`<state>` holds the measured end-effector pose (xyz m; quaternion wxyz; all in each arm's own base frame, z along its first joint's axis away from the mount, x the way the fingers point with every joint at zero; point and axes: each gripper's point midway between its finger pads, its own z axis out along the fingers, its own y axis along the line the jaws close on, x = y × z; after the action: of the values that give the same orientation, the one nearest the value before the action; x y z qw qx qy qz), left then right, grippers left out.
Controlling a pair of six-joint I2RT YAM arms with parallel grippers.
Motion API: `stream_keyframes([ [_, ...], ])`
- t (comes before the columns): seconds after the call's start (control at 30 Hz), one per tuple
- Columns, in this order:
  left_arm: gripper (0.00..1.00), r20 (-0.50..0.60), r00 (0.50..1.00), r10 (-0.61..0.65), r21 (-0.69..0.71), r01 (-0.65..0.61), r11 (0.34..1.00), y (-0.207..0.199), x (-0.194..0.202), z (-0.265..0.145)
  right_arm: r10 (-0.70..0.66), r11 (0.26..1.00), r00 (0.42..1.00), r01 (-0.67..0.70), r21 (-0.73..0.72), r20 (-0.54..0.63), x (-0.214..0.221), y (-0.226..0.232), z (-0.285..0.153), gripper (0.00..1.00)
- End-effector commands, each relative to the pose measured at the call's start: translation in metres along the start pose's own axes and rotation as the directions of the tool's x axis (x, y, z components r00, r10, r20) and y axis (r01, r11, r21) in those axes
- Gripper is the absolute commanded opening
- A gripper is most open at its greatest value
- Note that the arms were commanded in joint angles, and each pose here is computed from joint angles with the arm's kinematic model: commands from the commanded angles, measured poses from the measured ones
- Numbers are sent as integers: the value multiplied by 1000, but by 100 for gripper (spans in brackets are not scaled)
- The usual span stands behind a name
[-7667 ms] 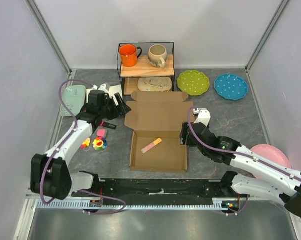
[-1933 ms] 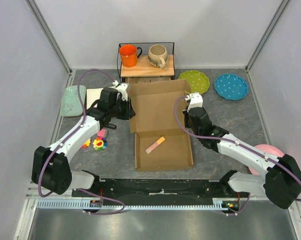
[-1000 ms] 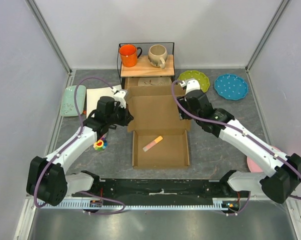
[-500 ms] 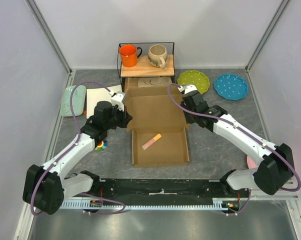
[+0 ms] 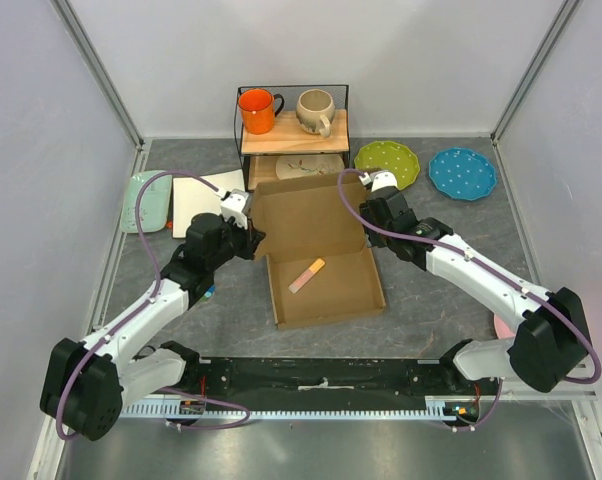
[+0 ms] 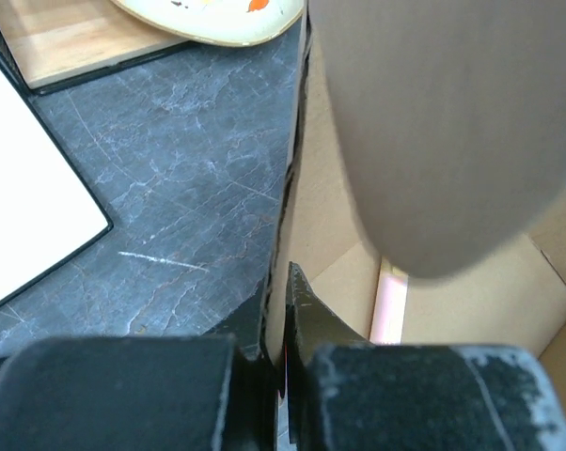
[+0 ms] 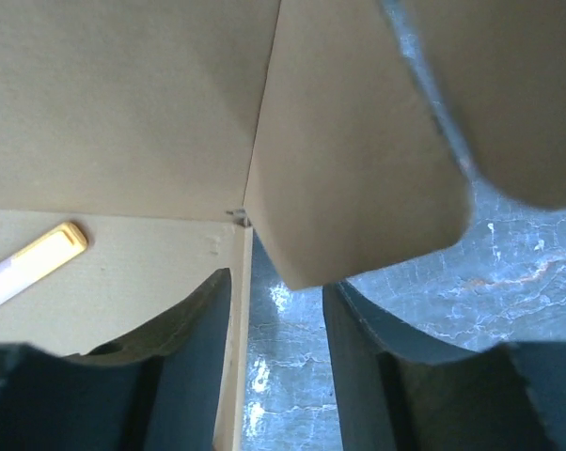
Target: Fold the paper box
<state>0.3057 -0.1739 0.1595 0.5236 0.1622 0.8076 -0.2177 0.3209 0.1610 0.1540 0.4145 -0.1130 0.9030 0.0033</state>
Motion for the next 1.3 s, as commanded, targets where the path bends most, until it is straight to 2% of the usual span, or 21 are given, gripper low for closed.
stream_keyframes([
  [0.0,2,149,985,86,5,-88,996,-3,-39,-1,-5,999,998,2,44,66,-23,-8,-5,54],
  [0.13,2,138,986,92,17,-95,995,-5,-37,1,-11,998,997,6,63,72,-26,-9,0,54],
  [0.33,2,118,989,94,29,-98,995,-6,-32,1,33,996,989,-44,73,145,-32,-14,-2,48],
  [0.43,2,89,992,92,41,-96,995,-7,-26,3,67,994,979,-81,67,190,-37,-20,-18,55],
  [0.47,2,71,993,93,68,-97,993,-11,-25,6,76,994,976,-89,57,202,-38,-20,-23,62],
  [0.57,2,14,996,83,99,-84,992,-15,-16,11,90,995,973,-98,29,213,-38,-22,-40,71],
  [0.77,2,-45,995,91,137,-84,987,-20,-8,16,107,993,977,-113,24,186,-28,-34,-55,76],
  [0.97,2,-56,992,117,227,-102,969,-34,-9,19,161,987,978,-161,-4,137,-25,-47,-48,79],
  [1.27,2,-85,984,157,306,-124,944,-43,2,20,161,987,982,-163,3,100,-25,-47,-29,80],
])
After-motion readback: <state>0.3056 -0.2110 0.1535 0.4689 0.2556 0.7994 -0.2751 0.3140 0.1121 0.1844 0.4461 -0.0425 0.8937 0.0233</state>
